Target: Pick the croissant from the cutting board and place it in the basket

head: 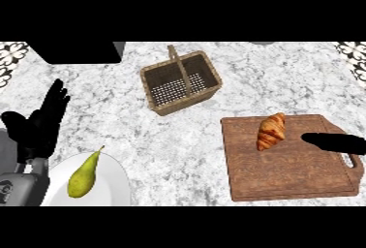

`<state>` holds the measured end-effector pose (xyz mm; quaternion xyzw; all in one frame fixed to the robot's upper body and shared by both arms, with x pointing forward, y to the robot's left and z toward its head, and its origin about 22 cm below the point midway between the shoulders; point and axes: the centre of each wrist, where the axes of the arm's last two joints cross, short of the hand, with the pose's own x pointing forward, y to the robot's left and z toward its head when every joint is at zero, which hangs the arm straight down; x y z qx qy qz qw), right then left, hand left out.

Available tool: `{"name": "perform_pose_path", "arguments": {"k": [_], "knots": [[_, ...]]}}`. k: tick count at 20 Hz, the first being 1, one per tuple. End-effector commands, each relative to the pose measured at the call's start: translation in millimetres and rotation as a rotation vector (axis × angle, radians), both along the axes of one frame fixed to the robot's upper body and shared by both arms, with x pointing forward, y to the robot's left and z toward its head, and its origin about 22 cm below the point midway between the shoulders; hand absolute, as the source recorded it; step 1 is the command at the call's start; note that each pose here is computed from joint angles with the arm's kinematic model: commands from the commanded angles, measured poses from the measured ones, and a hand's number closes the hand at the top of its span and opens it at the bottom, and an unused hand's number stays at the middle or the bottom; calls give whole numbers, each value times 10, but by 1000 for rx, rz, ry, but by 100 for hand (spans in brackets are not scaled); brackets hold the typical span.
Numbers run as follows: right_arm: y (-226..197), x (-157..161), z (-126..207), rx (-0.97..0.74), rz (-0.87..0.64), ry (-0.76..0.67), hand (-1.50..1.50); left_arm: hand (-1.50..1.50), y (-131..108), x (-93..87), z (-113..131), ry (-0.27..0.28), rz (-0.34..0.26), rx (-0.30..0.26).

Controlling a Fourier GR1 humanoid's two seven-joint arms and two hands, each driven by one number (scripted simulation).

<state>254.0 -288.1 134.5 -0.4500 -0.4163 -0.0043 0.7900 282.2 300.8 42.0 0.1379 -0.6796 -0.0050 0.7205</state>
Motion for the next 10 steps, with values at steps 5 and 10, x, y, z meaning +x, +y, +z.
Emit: {"name": "perform_pose_path", "arguments": {"k": [5, 10], "knots": [[404, -199, -265, 98, -158, 66, -150, 0, -11, 75, 72, -10, -5, 7], [478, -60, -377, 50, -177, 24, -150, 0, -27, 54, 113, -17, -29, -19]]}}
